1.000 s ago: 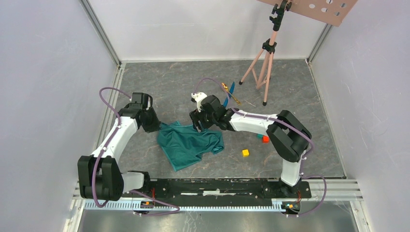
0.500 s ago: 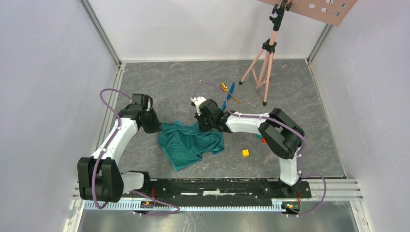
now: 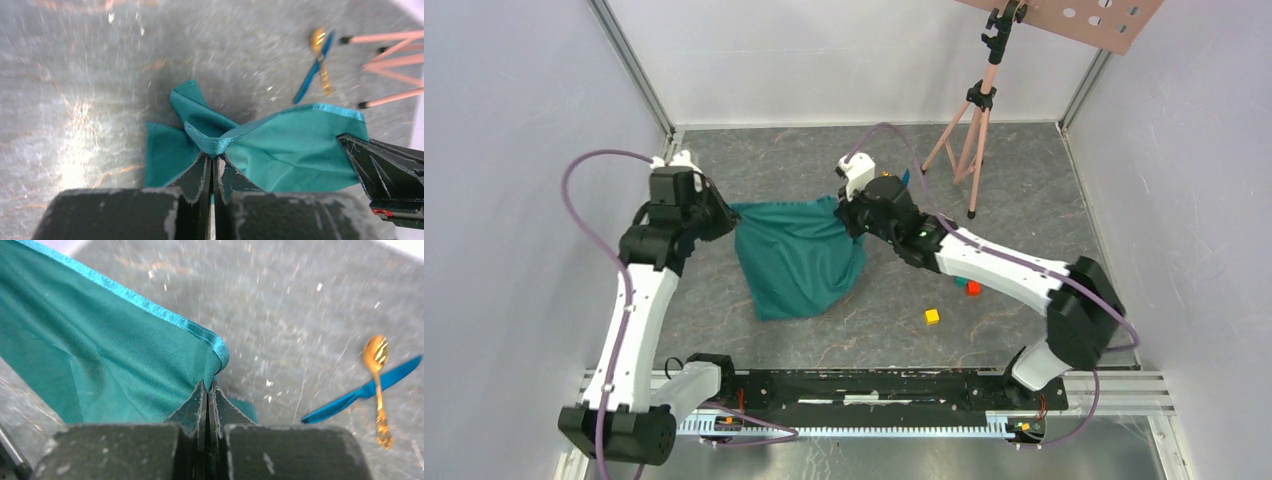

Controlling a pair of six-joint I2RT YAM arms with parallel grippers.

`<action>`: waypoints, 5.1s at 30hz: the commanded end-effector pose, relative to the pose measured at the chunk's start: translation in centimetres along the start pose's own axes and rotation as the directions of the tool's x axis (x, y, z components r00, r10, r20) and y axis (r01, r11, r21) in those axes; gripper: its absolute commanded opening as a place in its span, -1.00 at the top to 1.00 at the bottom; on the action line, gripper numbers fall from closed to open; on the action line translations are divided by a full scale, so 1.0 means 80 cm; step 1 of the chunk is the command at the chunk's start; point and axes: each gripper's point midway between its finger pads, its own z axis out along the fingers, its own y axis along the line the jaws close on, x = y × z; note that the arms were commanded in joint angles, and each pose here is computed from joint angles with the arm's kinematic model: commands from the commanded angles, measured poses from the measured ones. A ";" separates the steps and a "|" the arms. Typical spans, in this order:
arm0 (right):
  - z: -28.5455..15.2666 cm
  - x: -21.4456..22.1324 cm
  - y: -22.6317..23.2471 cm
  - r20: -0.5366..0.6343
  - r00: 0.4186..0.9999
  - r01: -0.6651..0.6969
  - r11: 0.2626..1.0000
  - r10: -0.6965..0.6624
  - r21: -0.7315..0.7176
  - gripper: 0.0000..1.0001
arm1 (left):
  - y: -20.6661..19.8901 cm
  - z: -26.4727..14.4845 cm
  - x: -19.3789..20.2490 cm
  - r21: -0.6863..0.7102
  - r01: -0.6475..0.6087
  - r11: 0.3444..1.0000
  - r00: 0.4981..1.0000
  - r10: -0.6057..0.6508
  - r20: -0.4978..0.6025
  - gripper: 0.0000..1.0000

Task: Fold the napkin into a case and place the utensils inside
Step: Flatten out the crumpled napkin at the center of the board, then smooth out the napkin at the center of the board.

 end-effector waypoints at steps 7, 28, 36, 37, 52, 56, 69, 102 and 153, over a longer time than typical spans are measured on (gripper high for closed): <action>-0.155 -0.201 0.056 0.499 0.866 0.106 0.965 0.029 -0.240 1.00 | -0.075 -0.227 -0.111 0.224 -0.169 0.960 0.873 0.040 0.485 0.86; -0.165 -0.211 -0.010 0.614 0.787 -0.121 0.991 0.057 0.063 1.00 | -0.025 -0.211 -0.160 0.056 -0.024 0.998 0.741 -0.020 0.672 0.95; 0.012 -0.170 -0.097 0.455 0.880 -0.215 0.969 0.138 0.122 1.00 | 0.019 0.010 -0.137 -0.168 0.094 0.981 0.915 -0.018 0.403 0.95; 0.033 -0.162 -0.101 0.436 0.887 -0.217 0.970 0.150 0.108 1.00 | 0.029 0.035 -0.135 -0.205 0.105 0.973 0.926 -0.020 0.378 0.95; 0.170 -0.124 -0.133 0.352 0.928 -0.179 0.975 0.122 0.134 1.00 | 0.113 0.208 -0.186 -0.380 0.114 0.918 0.990 -0.074 0.120 0.89; 0.206 -0.142 -0.141 0.368 0.925 -0.155 0.978 0.095 0.138 0.83 | 0.126 0.220 -0.201 -0.433 0.072 0.899 0.997 -0.058 0.044 0.71; 0.113 -0.098 -0.111 0.122 0.985 -0.136 0.987 0.126 0.084 -0.73 | 0.047 0.154 -0.099 -0.089 0.176 0.980 0.982 -0.181 -0.053 -0.85; -0.002 0.160 0.116 -0.249 0.959 -0.221 0.913 0.139 -0.342 -0.62 | 0.179 0.066 0.162 -0.538 0.330 0.775 0.896 -0.436 -0.080 -1.00; 0.142 0.068 -0.098 -0.221 0.974 -0.048 0.997 0.060 0.060 0.98 | -0.035 0.032 0.134 0.209 0.141 0.968 0.972 -0.095 -0.216 -0.99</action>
